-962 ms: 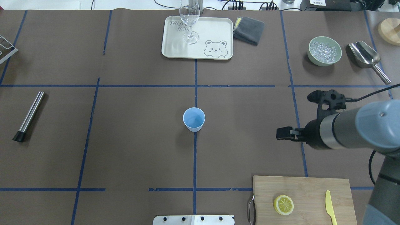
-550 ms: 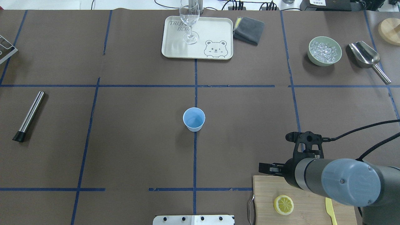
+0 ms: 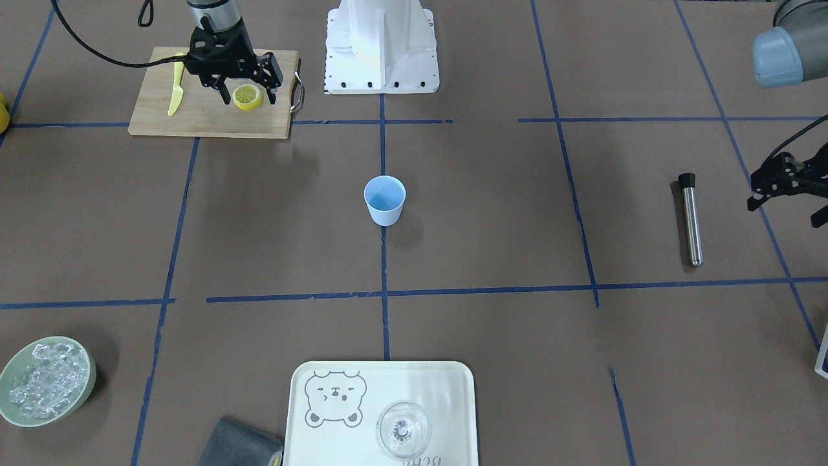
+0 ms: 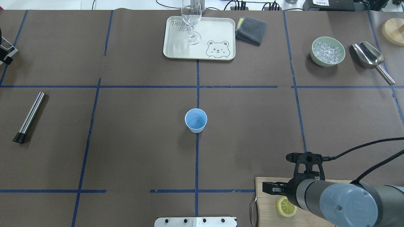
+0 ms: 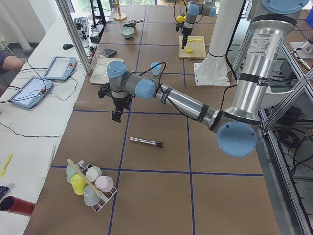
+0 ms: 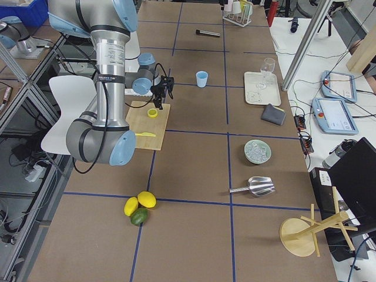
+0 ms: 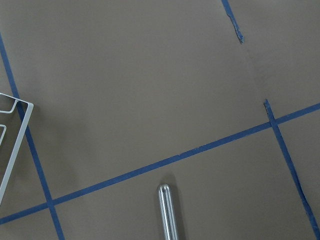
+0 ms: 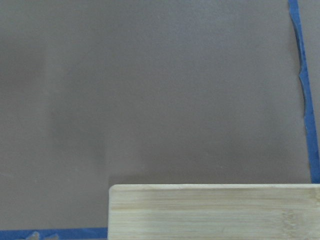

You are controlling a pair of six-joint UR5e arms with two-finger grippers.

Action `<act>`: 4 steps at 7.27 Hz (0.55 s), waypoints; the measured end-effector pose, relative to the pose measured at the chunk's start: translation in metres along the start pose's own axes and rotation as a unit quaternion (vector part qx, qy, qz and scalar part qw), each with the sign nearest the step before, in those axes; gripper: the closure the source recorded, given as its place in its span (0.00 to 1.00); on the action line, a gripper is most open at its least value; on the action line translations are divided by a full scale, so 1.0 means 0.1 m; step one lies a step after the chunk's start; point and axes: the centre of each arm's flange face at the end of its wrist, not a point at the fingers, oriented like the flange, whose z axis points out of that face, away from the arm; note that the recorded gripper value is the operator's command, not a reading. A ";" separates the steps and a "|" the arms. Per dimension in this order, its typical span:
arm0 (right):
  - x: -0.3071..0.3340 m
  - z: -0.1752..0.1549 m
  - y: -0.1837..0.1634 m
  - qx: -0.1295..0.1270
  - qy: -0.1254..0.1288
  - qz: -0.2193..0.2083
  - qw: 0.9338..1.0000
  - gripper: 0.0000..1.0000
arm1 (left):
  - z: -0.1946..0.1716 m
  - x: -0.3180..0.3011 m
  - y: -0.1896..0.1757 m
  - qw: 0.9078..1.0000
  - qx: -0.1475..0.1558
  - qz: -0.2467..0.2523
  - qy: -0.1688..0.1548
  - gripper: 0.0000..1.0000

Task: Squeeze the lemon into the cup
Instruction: 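Move the right gripper down over the lemon slice on the cutting board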

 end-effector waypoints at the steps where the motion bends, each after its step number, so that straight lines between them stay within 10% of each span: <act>1: 0.04 0.06 0.04 -0.004 0.008 -0.003 1.000 0.00 | 0.04 -0.03 -0.01 1.000 0.002 0.001 0.000 0.00; 4: 0.06 0.17 0.14 -0.016 0.016 -0.010 1.000 0.00 | 0.08 -0.06 0.00 1.000 0.002 0.002 0.001 0.00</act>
